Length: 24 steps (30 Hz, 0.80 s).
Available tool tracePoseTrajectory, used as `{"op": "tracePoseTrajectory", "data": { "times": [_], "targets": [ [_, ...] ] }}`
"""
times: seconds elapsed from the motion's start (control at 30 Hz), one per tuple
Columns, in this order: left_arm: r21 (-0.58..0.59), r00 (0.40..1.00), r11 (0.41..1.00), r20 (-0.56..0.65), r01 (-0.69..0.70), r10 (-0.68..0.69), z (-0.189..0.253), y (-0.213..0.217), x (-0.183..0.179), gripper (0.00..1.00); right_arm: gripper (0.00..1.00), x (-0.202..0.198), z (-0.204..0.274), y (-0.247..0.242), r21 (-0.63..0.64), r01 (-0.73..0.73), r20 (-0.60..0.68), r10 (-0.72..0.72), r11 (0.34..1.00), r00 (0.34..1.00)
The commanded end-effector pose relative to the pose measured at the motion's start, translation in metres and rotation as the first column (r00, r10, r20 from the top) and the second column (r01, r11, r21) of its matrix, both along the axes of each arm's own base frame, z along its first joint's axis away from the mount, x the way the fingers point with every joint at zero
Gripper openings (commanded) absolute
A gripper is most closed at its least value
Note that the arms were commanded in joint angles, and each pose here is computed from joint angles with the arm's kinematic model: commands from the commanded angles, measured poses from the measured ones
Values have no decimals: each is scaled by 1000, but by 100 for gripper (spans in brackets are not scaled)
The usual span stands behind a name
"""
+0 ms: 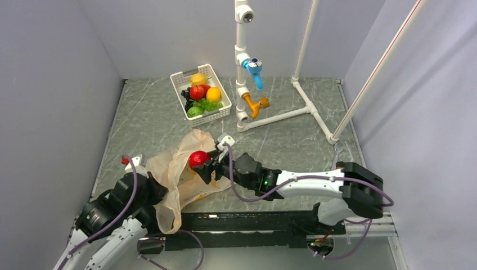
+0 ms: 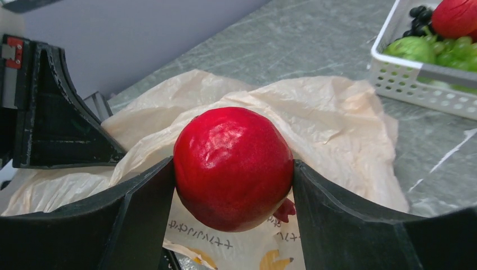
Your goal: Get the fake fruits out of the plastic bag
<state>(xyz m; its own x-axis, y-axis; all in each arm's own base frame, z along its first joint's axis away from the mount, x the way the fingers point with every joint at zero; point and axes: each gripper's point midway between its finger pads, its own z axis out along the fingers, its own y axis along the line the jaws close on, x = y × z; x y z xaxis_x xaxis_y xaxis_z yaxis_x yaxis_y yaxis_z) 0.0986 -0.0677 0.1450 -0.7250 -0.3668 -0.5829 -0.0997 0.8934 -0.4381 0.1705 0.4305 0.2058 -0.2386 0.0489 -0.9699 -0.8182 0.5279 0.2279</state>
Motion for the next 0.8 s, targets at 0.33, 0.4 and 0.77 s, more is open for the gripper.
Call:
{"op": "tracePoseTrajectory", "data": {
  "times": [0.33, 0.4, 0.77],
  "targets": [
    [-106, 990, 994, 131, -32, 46, 21, 5, 0, 0, 0, 28, 103, -25, 58, 134, 158, -141, 989, 977],
    [-101, 991, 995, 124, -28, 40, 20, 4, 0, 0, 0, 42, 112, -23, 67, 162, 170, -171, 985, 970],
    [-81, 994, 997, 101, -20, 28, 17, 3, 0, 0, 0, 139, 104, 12, 16, 235, 131, -235, 972, 963]
  ]
}}
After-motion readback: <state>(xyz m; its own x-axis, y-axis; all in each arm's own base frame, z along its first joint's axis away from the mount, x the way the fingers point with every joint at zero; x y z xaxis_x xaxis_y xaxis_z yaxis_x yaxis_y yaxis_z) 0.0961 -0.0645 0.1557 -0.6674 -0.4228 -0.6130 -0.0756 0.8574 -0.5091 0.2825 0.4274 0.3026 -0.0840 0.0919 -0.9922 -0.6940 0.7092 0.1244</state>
